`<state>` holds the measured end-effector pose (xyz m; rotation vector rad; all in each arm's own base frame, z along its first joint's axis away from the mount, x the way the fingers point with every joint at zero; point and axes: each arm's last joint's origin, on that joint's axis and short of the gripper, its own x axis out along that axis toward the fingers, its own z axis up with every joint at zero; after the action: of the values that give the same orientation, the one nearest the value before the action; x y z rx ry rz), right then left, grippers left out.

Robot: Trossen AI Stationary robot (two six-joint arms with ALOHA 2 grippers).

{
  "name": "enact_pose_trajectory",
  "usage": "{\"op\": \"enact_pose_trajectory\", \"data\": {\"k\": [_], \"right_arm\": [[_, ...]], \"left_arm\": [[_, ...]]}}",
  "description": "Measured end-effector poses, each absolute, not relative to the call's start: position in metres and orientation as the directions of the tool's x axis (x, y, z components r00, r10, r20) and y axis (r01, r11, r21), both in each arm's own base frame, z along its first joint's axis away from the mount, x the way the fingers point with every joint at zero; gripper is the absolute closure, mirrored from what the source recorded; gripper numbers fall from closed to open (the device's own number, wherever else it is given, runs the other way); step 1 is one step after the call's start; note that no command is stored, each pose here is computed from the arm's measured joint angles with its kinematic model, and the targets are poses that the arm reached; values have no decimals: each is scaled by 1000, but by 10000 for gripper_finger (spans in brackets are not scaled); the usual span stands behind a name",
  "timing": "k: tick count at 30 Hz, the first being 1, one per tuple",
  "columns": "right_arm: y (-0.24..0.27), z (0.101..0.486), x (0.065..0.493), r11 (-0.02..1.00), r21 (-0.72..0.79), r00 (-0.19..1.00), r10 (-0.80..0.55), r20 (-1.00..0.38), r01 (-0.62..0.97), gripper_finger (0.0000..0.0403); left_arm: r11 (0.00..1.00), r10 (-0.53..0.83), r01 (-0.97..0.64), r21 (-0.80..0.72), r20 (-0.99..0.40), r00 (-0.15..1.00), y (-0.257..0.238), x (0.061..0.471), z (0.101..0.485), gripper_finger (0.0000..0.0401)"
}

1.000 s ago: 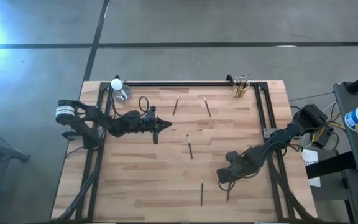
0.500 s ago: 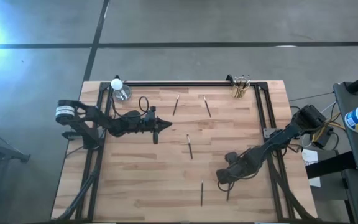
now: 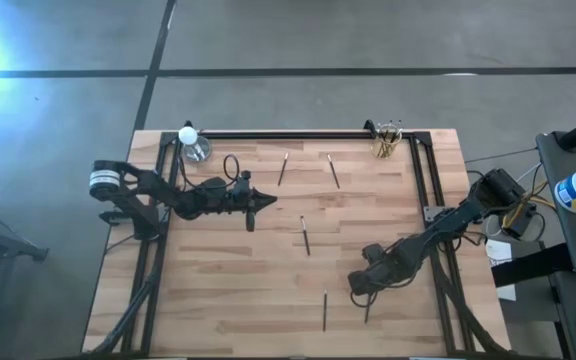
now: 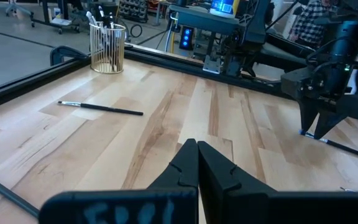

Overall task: Sort items
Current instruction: Put the black eyeshadow brush into the gold holder

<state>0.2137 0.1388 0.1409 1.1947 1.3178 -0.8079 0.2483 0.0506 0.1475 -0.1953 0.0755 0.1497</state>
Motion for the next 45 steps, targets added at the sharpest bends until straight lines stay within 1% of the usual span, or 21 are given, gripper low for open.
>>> {"op": "enact_pose_trajectory", "data": {"k": [5, 18, 25, 28, 34, 45], "right_arm": [[139, 141, 214, 255, 184, 140, 182, -973, 949, 260], [138, 141, 213, 279, 184, 137, 177, -975, 942, 333], [138, 140, 213, 295, 185, 137, 176, -975, 937, 353], [138, 140, 213, 294, 192, 152, 152, -977, 936, 358], [135, 138, 212, 292, 187, 155, 129, -979, 938, 357], [134, 136, 211, 289, 189, 157, 128, -979, 939, 332]], "left_arm": [[970, 141, -156, -188, -90, 986, 51, 248, 147, 401], [970, 142, -156, -188, -90, 986, 51, 248, 147, 401], [970, 141, -156, -189, -90, 986, 51, 248, 147, 401], [970, 141, -156, -189, -90, 986, 51, 248, 147, 401], [970, 137, -152, -190, -89, 987, 50, 248, 147, 401], [970, 134, -149, -191, -89, 987, 50, 248, 147, 401]]}}
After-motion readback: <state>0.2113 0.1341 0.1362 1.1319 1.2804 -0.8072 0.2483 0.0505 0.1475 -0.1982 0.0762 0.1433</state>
